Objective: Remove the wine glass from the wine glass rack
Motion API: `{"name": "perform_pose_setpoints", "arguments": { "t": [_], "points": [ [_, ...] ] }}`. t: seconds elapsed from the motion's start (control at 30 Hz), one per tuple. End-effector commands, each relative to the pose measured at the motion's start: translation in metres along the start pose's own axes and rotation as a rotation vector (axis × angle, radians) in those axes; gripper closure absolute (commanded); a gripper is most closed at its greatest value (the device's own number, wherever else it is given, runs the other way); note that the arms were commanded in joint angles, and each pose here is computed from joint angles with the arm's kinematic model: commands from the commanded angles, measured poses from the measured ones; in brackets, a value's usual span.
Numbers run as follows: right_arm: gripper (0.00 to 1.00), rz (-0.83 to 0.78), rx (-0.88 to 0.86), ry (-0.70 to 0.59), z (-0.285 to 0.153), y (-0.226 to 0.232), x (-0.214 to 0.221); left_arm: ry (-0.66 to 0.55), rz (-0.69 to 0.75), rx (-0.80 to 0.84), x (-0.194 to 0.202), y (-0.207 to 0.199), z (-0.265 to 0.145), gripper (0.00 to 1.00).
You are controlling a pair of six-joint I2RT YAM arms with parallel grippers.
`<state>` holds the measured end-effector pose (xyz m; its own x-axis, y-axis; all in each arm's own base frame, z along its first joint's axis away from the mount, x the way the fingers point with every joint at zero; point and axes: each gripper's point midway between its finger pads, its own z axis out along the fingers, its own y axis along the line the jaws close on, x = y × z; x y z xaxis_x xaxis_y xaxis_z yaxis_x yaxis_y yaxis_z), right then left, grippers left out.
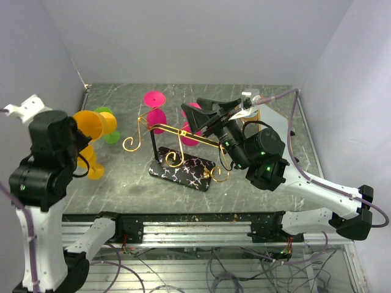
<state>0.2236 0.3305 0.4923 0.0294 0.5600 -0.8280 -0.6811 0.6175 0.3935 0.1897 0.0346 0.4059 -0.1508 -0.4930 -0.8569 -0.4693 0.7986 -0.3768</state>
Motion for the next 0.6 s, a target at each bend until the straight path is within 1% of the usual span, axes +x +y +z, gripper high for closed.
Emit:
{"name": "perform_pose_setpoints", "arguments": {
  "t": [0.0, 0.17, 0.4, 0.57],
  "points": [
    [0.4, 0.002, -0.03, -0.036, -0.001, 0.006, -0.017, 0.059, 0.027, -0.034, 0.01, -0.005, 0.016, 0.93],
    [0.4, 0.005, -0.016, -0.031, -0.004, 0.003, -0.018, 0.074, 0.043, -0.019, 0.014, -0.013, 0.027, 0.93],
    [0.41, 0.041, 0.002, -0.004, -0.013, -0.001, -0.021, 0.134, 0.086, -0.003, 0.017, -0.032, 0.046, 0.93],
    [0.41, 0.033, 0.024, -0.009, -0.017, -0.008, -0.022, 0.181, 0.12, -0.007, 0.024, -0.042, 0.064, 0.93]
  ]
}}
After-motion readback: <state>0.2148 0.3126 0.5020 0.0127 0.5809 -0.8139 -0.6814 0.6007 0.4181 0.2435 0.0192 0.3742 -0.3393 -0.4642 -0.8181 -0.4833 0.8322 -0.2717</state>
